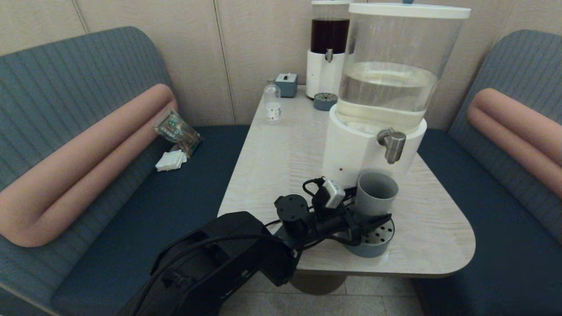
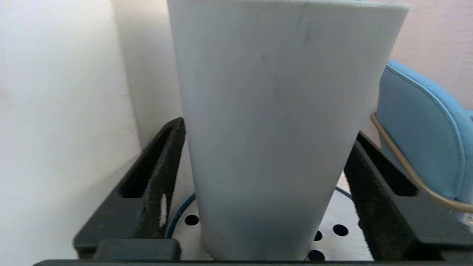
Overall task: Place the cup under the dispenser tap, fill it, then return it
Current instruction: Place it under the water dispenser
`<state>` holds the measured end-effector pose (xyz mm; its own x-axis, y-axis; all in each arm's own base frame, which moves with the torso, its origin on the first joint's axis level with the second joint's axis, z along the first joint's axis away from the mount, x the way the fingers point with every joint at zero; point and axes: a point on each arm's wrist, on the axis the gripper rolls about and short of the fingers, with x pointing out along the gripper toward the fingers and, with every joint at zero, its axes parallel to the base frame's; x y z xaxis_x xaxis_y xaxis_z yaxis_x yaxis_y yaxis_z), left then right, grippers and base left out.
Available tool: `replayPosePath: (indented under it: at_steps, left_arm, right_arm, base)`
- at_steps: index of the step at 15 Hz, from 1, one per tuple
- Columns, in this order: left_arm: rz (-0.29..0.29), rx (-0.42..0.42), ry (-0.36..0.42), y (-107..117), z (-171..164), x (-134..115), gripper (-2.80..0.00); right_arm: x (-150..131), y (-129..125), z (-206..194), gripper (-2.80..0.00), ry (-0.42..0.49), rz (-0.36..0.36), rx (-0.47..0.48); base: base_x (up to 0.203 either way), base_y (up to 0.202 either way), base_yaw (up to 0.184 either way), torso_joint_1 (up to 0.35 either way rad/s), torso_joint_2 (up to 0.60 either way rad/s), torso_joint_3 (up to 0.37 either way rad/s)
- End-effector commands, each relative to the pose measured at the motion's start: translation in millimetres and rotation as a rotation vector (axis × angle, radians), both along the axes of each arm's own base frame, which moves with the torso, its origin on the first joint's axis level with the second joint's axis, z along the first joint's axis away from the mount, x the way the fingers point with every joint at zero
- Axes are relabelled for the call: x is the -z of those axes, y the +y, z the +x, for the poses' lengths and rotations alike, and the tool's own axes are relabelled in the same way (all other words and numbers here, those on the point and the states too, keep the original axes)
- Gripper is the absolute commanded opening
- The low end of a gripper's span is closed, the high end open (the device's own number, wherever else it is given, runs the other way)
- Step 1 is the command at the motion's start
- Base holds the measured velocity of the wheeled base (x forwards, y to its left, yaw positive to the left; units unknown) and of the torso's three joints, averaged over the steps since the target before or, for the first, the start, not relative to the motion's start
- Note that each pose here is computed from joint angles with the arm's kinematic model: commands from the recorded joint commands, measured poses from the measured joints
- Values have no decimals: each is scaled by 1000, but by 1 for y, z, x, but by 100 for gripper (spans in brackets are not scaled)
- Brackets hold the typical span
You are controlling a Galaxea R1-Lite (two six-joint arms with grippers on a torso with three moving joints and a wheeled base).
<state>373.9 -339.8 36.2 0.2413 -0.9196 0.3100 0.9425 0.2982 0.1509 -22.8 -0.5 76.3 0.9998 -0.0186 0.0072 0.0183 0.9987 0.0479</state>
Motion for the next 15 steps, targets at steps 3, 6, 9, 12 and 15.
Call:
replayPosePath:
  at_steps: [3,6,9,12,15]
  left_arm:
    - [-23,0,-24,5,-5,-22,0]
    - [-6,0,-6,15,-17,-40,0]
    - [41,0,48,27,-31,-39,0]
    - [78,0,86,40,-47,-44,0]
    - [117,-3,118,52,-61,-44,0]
  right_arm:
    - [0,0,0,-280,3,0,0]
    - [0,0,0,-280,3,0,0]
    - [0,0,0,-280,3,0,0]
    - [0,0,0,-280,3,0,0]
    - [0,0,0,-280,1,0,0]
  base:
    - [0,0,0,0,0,0]
    - [0,0,0,0,0,0]
    - [0,0,0,0,0,0]
    - [0,0,0,0,0,0]
    - [0,0,0,0,0,0]
